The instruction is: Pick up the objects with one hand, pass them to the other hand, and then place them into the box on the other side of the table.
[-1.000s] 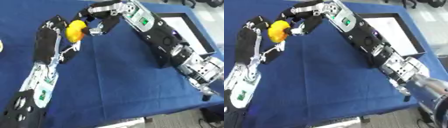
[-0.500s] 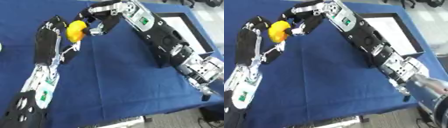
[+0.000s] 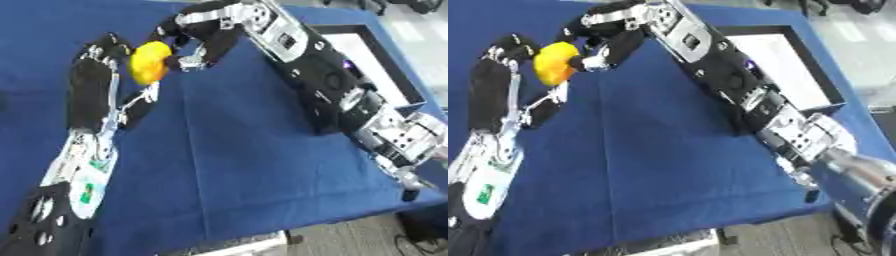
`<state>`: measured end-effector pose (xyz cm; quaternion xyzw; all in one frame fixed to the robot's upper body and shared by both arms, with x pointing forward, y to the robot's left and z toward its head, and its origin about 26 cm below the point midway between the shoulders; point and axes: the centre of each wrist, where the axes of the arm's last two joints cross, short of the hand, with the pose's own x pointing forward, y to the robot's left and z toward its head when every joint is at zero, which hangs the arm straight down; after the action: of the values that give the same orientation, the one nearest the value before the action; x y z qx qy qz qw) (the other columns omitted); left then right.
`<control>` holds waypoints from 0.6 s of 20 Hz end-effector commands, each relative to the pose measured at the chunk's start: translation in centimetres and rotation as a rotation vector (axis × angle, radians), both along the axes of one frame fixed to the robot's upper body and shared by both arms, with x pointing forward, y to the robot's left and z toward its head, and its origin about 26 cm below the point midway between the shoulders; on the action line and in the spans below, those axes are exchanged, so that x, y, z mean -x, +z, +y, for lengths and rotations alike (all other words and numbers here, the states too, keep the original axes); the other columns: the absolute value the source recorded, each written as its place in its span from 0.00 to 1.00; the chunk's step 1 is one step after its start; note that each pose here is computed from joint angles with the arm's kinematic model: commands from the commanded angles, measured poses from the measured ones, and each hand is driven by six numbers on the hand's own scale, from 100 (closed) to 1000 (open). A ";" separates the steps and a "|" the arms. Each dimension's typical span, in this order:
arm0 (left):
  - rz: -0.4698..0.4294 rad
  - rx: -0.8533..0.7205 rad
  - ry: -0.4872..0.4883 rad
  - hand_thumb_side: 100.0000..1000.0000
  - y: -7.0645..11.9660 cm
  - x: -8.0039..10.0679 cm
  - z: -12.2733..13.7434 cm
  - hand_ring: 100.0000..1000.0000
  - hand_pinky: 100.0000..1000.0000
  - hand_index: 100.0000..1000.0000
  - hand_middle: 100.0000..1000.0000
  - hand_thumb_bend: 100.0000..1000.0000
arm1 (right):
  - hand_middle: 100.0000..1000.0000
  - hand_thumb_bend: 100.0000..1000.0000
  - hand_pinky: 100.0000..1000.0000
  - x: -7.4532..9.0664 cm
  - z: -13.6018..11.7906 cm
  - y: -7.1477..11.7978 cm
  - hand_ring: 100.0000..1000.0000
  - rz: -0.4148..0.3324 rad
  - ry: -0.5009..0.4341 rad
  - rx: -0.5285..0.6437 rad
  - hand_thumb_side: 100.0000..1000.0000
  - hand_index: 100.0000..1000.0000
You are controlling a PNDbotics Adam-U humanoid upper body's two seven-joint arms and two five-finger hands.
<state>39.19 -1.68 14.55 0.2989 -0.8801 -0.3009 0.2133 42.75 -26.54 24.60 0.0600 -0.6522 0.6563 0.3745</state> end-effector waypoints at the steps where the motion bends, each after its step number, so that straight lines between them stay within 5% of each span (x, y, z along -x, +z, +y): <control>1: -0.032 0.018 0.011 0.03 1.0 -0.2 0.1 0.51 0.68 0.64 0.52 0.31 | 0.42 0.00 0.65 0.2 -0.6 1.0 1.00 -0.017 -0.009 0.007 0.30 0.66; 8: -0.032 0.008 0.015 0.10 0.9 -0.2 0.1 0.52 0.68 0.75 0.54 0.49 | 0.41 0.00 0.64 0.1 -0.5 0.8 1.00 0.002 -0.016 0.007 0.34 0.65; 12: -0.034 0.007 0.015 0.10 0.8 -0.1 0.1 0.52 0.68 0.76 0.54 0.49 | 0.41 0.00 0.64 0.1 -0.5 0.8 1.00 0.009 -0.020 0.005 0.34 0.65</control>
<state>39.21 -1.64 14.53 0.3051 -0.8789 -0.3005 0.2103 42.83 -26.67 24.34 0.0643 -0.6466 0.6529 0.3893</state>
